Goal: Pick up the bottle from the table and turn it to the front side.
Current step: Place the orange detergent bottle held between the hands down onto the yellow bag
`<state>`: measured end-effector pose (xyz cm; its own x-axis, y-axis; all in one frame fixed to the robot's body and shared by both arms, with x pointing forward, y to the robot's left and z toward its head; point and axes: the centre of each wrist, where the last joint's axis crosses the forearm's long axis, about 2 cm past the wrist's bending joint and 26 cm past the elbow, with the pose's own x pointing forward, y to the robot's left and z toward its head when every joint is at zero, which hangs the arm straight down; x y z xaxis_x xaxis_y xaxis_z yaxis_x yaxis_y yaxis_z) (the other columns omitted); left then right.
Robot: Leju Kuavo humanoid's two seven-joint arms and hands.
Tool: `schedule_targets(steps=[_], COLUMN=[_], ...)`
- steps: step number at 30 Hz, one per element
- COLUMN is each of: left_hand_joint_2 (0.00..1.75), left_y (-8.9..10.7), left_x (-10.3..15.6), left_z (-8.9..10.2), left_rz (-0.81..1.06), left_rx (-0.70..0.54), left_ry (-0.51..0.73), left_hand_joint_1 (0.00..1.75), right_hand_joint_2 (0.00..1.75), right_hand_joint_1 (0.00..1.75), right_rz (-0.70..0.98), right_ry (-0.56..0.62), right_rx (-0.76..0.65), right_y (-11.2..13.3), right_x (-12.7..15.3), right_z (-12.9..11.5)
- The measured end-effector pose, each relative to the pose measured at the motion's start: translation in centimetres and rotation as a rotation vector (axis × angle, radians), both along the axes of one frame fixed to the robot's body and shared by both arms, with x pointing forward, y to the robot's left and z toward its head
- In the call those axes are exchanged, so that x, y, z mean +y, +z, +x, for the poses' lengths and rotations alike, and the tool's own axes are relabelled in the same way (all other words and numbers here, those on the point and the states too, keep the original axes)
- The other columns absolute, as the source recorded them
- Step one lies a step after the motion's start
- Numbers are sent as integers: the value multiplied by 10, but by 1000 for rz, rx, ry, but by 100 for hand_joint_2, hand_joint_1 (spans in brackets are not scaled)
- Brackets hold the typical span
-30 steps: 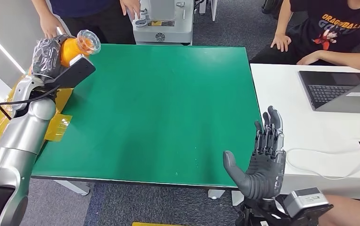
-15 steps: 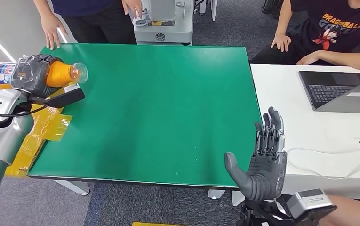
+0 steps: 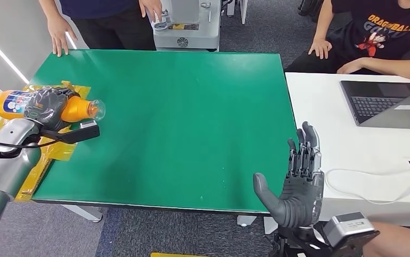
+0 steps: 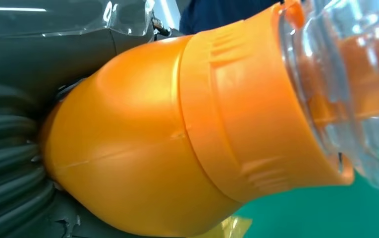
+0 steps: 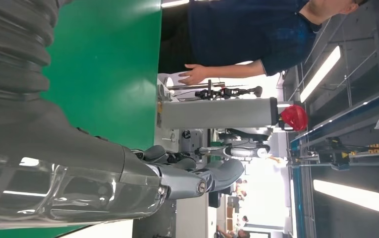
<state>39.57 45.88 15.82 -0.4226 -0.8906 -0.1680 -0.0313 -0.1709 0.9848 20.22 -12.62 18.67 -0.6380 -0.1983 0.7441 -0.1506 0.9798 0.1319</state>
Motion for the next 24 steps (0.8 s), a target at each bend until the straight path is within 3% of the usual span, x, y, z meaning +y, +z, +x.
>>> schedule_targets(steps=[17, 24], left_hand_joint_2=[175, 175], left_y=[-46, -52], left_x=[-9, -6], left_z=[-16, -19], left_rz=[27, 48], left_rx=[203, 242], left_ry=[23, 65], left_hand_joint_1=[175, 175], right_hand_joint_2=[175, 175], right_hand_joint_1=[0, 0], right_rz=[-33, -44], right_ry=[12, 15], right_rx=[41, 42], right_y=[-5, -6], right_x=[0, 1], right_z=[-6, -8])
